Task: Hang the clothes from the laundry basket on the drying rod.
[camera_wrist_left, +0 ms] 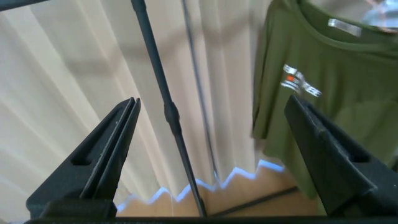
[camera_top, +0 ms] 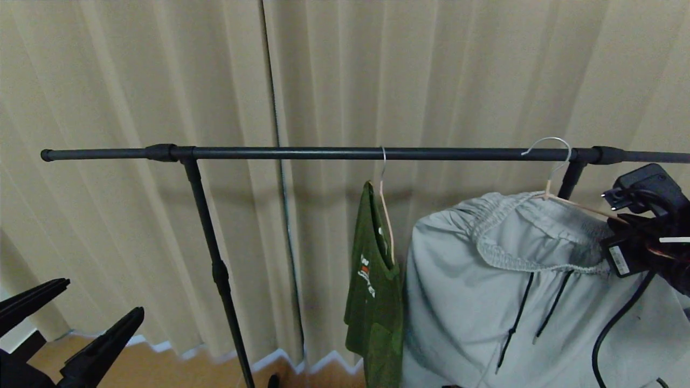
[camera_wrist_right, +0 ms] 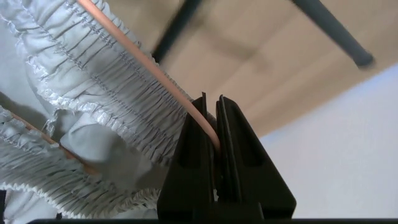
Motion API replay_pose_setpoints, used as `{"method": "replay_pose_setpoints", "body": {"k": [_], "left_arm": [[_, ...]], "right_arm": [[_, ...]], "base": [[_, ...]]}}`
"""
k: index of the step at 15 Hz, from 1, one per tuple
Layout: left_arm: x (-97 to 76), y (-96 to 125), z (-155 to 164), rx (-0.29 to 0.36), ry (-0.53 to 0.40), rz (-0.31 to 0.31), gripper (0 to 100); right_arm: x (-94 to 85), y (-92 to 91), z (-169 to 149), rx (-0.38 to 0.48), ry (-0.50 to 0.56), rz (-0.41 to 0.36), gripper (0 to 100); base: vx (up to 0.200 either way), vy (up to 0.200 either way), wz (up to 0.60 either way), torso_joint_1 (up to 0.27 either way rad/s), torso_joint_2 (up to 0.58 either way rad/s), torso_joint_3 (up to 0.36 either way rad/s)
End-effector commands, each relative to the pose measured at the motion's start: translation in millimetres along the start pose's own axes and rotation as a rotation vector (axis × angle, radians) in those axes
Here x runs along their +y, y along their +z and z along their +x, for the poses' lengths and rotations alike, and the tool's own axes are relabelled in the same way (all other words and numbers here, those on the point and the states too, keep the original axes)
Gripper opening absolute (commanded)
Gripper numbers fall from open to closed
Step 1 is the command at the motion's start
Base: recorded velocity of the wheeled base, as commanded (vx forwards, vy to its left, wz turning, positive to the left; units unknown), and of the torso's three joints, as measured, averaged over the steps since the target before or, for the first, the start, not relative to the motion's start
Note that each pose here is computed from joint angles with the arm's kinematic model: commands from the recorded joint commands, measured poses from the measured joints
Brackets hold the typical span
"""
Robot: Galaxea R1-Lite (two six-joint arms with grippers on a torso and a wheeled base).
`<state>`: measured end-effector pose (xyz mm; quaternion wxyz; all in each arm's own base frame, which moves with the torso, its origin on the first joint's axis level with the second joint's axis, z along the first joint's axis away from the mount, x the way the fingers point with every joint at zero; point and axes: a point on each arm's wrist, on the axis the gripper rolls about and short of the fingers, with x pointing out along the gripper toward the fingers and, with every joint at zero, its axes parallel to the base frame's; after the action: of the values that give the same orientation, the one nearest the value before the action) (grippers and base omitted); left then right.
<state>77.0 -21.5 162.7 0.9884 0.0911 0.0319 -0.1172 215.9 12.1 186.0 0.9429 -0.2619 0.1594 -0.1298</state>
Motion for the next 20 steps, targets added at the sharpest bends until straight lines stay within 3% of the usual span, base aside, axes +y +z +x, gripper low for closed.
{"method": "replay_pose_setpoints", "body": {"k": [1, 8, 16, 20], "left_arm": [[-0.1, -1, 0, 0.003, 0.000, 0.000, 100], [-0.4, -2, 2, 0.013, -0.003, 0.001, 100], [-0.1, -1, 2, 0.011, 0.000, -0.003, 100], [6.6, -3, 6, 0.048, 0.079, -0.007, 100]], "right_arm": [[6.1, 4.1, 26, 0.047, -0.017, -0.011, 0], [23.6, 10.0, 66, 0.119, -0.073, -0.033, 0], [49.4, 19.1, 52, 0.053, -0.004, -0.048, 0], [45.7, 17.8, 42, 0.041, 0.000, -0.044, 0]], "base": [[0.000, 0.000, 0.00, 0.000, 0.00, 0.000], [0.000, 0.000, 0.00, 0.000, 0.00, 0.000], [0.000, 0.000, 0.00, 0.000, 0.00, 0.000], [0.000, 0.000, 0.00, 0.000, 0.00, 0.000]]}}
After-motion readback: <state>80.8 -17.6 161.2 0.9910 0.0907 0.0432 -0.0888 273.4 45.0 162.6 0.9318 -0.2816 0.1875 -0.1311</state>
